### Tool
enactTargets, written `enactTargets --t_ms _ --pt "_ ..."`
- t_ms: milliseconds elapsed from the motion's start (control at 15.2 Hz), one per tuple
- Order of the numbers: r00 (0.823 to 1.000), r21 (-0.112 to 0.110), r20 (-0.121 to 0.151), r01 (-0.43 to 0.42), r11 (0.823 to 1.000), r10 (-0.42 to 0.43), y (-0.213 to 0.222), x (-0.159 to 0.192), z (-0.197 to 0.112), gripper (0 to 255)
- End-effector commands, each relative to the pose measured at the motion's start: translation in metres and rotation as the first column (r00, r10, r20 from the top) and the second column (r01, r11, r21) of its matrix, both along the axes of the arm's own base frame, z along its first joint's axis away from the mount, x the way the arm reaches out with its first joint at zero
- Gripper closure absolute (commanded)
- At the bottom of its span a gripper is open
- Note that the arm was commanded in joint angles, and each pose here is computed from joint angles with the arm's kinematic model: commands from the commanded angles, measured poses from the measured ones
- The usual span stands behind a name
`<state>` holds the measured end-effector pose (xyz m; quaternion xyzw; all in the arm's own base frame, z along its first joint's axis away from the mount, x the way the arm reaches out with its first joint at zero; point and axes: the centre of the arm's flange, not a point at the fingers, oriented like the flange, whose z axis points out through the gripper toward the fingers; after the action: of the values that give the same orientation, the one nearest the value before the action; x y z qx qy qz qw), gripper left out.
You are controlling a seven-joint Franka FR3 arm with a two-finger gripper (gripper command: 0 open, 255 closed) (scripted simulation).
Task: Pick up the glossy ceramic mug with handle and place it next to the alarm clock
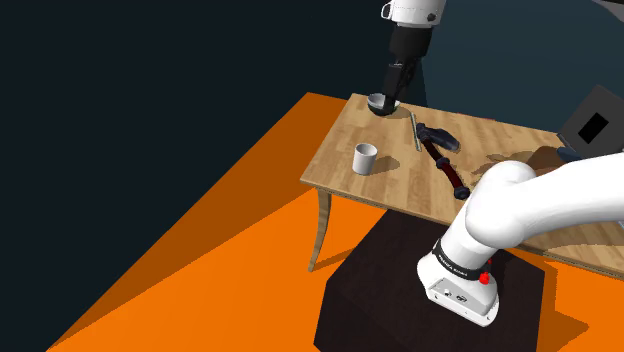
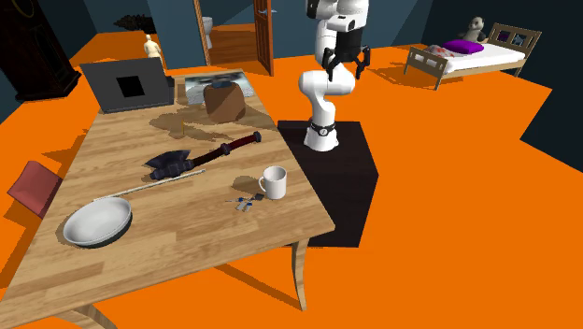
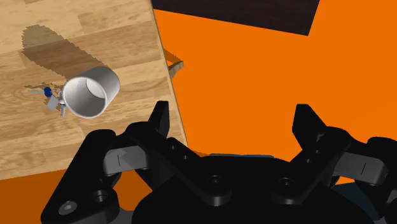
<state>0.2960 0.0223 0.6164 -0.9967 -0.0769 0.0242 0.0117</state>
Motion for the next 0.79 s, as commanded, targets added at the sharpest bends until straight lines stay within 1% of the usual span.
enactTargets --t_ms 0,726 --pt "1.000 0.000 0.000 0.000 1.000 0.000 0.000 0.000 0.000 0" --pt "1.000 -0.038 0.001 0.014 0.999 -0.014 -0.067 0.055 -0.113 0"
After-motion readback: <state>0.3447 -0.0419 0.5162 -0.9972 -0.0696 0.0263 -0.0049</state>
